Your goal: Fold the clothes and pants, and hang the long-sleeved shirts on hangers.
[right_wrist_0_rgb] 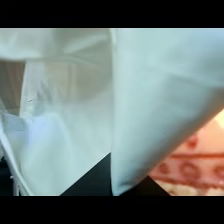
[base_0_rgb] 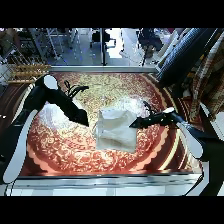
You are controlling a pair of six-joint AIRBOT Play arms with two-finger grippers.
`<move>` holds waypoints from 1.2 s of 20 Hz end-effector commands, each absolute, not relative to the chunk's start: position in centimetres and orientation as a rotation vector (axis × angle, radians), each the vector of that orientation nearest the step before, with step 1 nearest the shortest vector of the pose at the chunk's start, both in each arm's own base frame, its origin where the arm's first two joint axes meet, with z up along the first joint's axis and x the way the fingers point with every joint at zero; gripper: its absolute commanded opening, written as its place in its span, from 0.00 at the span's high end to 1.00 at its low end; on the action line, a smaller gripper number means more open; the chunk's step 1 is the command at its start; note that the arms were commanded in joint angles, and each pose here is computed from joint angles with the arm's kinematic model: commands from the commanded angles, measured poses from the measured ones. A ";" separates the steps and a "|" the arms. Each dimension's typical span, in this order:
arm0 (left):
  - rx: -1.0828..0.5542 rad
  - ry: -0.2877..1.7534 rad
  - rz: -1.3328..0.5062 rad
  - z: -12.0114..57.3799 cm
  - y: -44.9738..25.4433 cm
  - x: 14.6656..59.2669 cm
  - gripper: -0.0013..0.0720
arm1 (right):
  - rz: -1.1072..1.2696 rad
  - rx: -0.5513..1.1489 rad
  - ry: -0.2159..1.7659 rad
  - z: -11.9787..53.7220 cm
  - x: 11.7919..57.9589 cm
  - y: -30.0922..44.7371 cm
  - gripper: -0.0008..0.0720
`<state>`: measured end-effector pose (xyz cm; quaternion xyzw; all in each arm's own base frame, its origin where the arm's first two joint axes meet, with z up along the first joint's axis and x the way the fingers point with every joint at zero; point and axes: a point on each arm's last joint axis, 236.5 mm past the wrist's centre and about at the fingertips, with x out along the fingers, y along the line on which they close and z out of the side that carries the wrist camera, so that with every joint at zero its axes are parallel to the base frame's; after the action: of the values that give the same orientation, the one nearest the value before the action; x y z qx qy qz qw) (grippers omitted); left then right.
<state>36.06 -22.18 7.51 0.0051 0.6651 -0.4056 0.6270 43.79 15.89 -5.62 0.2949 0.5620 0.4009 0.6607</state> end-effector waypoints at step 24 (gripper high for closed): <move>0.073 1.502 -0.987 10.8 -21.5 33.4 0.57 | -0.700 1.014 1.075 -2.5 9.2 -28.7 0.97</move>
<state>33.52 -21.47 10.82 0.0312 0.6537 -0.4286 0.6229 17.14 -28.73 1.93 0.4706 0.4049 -0.2477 0.7438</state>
